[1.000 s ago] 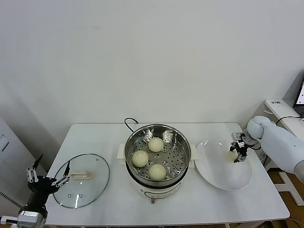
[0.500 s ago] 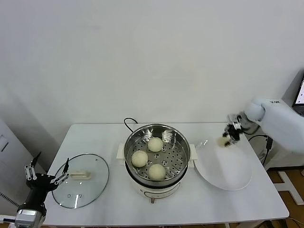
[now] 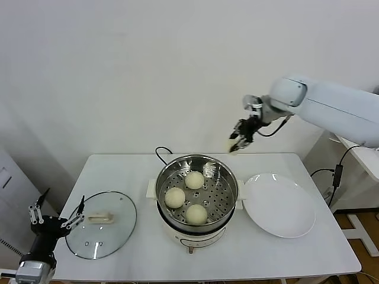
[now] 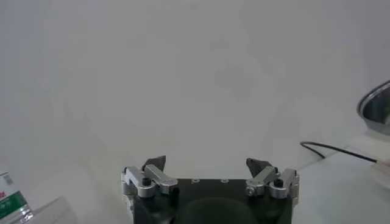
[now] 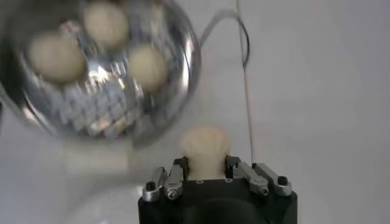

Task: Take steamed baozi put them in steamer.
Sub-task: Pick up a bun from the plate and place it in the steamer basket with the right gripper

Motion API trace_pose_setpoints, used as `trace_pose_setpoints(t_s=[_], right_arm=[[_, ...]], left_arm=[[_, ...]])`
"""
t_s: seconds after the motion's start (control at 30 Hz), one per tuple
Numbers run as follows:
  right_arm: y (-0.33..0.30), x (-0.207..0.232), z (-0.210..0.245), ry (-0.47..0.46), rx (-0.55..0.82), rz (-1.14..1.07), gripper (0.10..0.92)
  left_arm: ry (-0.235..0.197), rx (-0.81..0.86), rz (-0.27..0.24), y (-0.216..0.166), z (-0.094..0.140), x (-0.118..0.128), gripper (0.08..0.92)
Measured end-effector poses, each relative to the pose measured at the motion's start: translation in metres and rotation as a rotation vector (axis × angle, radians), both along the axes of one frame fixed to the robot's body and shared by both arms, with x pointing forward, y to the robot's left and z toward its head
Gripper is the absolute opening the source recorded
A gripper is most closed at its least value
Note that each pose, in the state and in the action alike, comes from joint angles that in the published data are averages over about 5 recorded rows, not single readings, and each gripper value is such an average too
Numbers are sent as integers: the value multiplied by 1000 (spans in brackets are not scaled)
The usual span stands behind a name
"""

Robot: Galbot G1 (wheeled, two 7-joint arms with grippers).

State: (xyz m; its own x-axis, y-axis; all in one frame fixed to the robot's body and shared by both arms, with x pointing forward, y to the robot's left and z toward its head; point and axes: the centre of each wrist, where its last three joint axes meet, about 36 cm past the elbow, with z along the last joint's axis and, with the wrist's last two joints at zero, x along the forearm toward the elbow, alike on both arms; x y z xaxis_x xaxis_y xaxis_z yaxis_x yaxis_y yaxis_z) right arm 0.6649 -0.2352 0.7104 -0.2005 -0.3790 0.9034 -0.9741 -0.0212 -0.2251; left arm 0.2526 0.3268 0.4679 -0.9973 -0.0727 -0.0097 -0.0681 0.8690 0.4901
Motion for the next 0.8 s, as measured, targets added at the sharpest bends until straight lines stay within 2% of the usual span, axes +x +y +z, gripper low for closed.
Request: trace_pose_setpoints(t_s=[0.37, 0.8], right_arm=[[40, -46, -55, 103, -80, -22, 382], [53, -64, -107, 96, -149, -32, 393]], left_arm=[[-6, -16, 0, -1, -3, 1, 823], [-3, -25, 1, 1, -8, 1, 823]])
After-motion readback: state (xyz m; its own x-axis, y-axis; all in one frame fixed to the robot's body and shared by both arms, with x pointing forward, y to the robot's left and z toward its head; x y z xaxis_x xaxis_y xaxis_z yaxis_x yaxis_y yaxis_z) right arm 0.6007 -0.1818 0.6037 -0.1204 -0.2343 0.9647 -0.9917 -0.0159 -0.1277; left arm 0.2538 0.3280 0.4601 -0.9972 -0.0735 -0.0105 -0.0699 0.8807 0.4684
